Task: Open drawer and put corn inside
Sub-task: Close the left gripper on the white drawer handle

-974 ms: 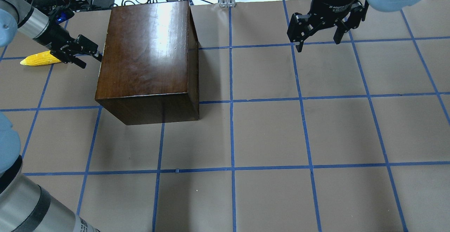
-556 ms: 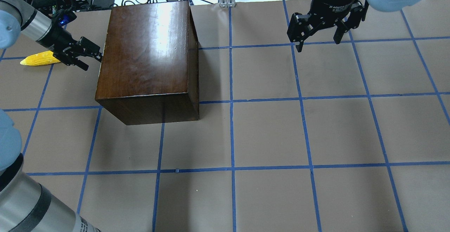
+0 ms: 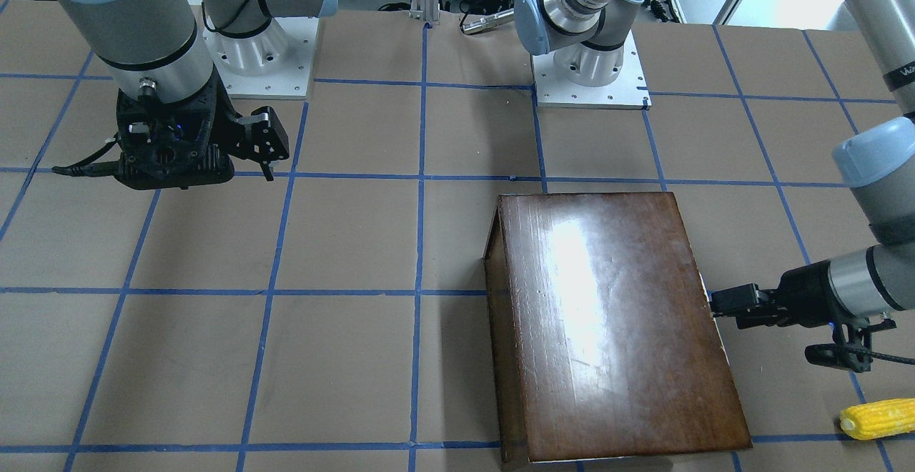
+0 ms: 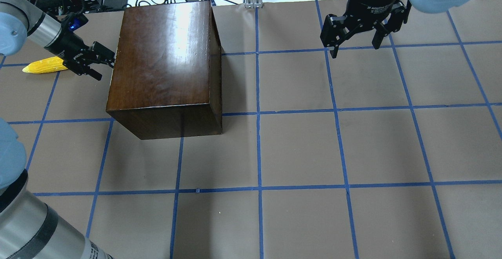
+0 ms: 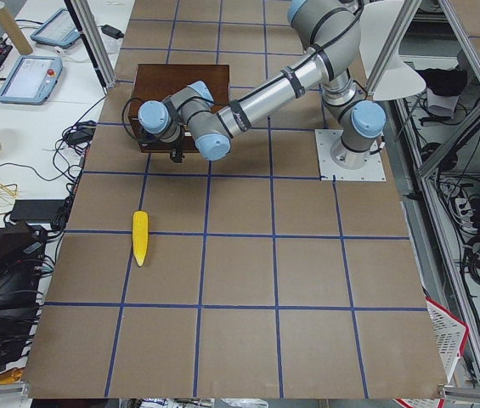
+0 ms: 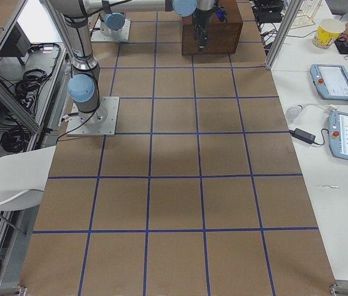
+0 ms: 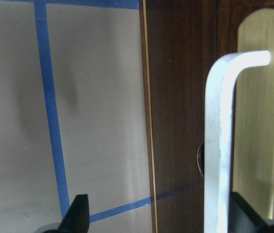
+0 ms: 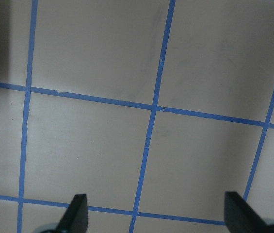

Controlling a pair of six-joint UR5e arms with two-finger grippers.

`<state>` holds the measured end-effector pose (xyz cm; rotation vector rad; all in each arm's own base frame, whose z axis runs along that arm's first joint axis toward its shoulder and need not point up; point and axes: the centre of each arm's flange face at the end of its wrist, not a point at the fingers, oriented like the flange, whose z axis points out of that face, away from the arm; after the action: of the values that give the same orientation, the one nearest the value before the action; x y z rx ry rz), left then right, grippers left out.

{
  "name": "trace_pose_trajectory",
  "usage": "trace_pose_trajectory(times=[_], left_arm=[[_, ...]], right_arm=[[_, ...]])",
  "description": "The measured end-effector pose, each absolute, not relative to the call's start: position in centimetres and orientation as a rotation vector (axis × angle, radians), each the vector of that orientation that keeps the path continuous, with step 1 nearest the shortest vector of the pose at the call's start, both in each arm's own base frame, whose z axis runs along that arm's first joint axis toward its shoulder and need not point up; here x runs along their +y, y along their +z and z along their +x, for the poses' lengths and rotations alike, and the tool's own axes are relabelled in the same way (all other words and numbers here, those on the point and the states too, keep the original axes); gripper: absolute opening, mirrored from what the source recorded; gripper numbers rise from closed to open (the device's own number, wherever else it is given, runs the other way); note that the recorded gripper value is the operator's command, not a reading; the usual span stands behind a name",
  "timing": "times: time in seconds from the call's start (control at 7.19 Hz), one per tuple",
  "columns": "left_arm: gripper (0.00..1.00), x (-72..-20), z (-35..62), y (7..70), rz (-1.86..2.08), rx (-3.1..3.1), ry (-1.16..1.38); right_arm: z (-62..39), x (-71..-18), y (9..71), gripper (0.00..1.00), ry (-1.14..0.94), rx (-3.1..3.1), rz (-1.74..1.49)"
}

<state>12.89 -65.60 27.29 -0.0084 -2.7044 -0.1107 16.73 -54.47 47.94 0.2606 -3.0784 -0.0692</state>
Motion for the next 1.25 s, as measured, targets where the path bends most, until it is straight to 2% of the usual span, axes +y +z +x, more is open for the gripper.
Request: trace_pose_trajectory(times=[1.25], left_arm=[[1.0, -65.61, 13.03, 26.9, -0.005, -2.73, -0.131]], right_arm=[[16.73, -54.46, 47.93, 1.0, -0.07, -3.078, 0.26]])
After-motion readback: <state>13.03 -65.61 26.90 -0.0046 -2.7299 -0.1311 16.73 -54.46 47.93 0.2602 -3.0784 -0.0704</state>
